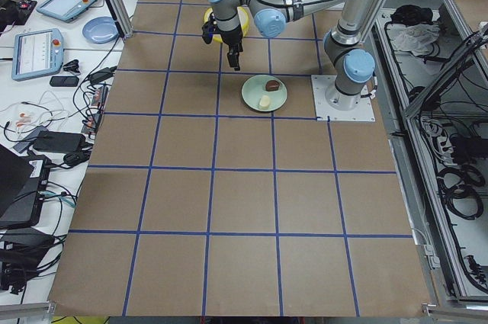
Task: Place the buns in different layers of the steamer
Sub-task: 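Lower the left gripper over the plate and grasp the white bun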
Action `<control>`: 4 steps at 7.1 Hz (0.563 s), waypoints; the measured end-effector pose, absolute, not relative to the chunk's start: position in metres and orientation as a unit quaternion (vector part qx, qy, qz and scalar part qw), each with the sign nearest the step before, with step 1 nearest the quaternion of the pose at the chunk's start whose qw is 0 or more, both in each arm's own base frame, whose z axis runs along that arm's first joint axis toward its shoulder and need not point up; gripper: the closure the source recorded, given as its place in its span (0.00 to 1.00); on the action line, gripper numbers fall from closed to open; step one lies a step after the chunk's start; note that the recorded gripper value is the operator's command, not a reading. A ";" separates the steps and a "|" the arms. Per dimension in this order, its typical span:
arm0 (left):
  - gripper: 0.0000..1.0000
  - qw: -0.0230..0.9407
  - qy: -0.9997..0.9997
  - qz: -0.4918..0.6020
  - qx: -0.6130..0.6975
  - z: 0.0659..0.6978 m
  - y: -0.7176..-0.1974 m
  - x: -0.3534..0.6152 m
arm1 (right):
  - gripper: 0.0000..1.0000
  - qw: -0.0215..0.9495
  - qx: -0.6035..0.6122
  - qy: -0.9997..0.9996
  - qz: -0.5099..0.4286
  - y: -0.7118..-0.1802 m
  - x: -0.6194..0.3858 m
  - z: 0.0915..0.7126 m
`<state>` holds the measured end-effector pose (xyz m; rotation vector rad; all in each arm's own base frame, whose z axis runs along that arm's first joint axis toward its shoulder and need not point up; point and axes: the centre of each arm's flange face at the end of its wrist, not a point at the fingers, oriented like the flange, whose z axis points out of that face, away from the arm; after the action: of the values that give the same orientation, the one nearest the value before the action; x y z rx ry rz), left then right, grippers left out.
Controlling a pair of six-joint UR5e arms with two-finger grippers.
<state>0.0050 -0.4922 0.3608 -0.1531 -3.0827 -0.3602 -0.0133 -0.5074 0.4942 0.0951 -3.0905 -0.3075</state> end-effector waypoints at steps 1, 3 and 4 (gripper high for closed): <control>0.00 0.025 -0.989 -0.141 -0.048 0.337 -0.490 0.009 | 0.98 0.017 0.031 -0.994 -0.099 -0.506 -0.013 0.494; 0.05 0.039 -0.982 -0.182 -0.041 0.296 -0.489 0.020 | 0.98 0.016 0.032 -0.994 -0.099 -0.504 -0.011 0.495; 0.05 0.040 -0.977 -0.206 -0.037 0.276 -0.486 0.031 | 0.98 0.016 0.032 -0.994 -0.100 -0.503 -0.011 0.495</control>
<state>0.0310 -0.4860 0.2761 -0.1132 -2.9931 -0.6318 -0.0110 -0.5035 0.4953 0.1005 -3.0927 -0.3105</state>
